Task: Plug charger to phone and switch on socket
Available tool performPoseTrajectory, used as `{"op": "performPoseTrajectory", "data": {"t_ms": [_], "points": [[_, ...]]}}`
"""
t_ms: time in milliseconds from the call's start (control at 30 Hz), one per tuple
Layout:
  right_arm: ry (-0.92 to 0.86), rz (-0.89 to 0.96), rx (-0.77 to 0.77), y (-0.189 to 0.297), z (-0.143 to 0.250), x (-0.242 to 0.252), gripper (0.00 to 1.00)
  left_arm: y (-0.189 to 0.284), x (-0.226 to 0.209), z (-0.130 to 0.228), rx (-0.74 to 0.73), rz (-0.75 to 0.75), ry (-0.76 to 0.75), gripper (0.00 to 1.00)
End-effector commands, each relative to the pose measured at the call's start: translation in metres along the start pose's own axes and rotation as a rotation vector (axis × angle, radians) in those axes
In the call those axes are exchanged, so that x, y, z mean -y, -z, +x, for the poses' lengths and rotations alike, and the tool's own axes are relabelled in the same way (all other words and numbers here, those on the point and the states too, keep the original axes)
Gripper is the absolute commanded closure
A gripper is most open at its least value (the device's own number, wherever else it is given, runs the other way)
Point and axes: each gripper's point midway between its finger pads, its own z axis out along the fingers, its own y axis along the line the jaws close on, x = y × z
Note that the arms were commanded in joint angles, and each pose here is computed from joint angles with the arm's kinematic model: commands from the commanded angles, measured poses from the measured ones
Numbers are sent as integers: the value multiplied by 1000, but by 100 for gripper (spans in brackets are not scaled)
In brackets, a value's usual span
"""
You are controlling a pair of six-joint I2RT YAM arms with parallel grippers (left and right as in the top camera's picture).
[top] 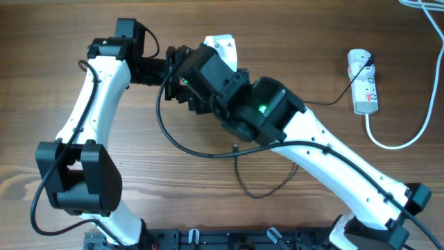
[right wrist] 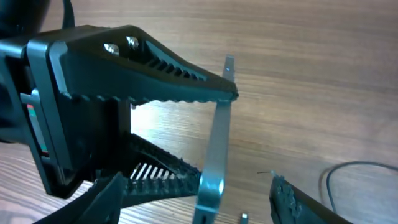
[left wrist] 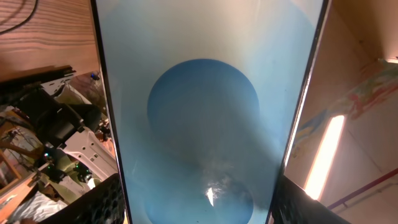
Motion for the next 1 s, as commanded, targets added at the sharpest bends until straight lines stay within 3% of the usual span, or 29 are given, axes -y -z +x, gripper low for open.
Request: {"op": "performPoseTrajectory", "data": {"t_ms": [0,100,433,533,967], "points": [[-12,32,54,2,-12,4,36,2,10,19,-41,37,-30,36],[-9,61,68,1,-14,8,44,2,11,19,-41,37,-29,36],[-3,73,58,-14,-12,4,48,2,12,21,-53,45,-33,36],[-15,68,65,-14,-13,3,59,2,12,21,-52,45,-34,36],[-34,76,75,-13,-15,4,68,2,12,21,-53,46,-33,36]]}}
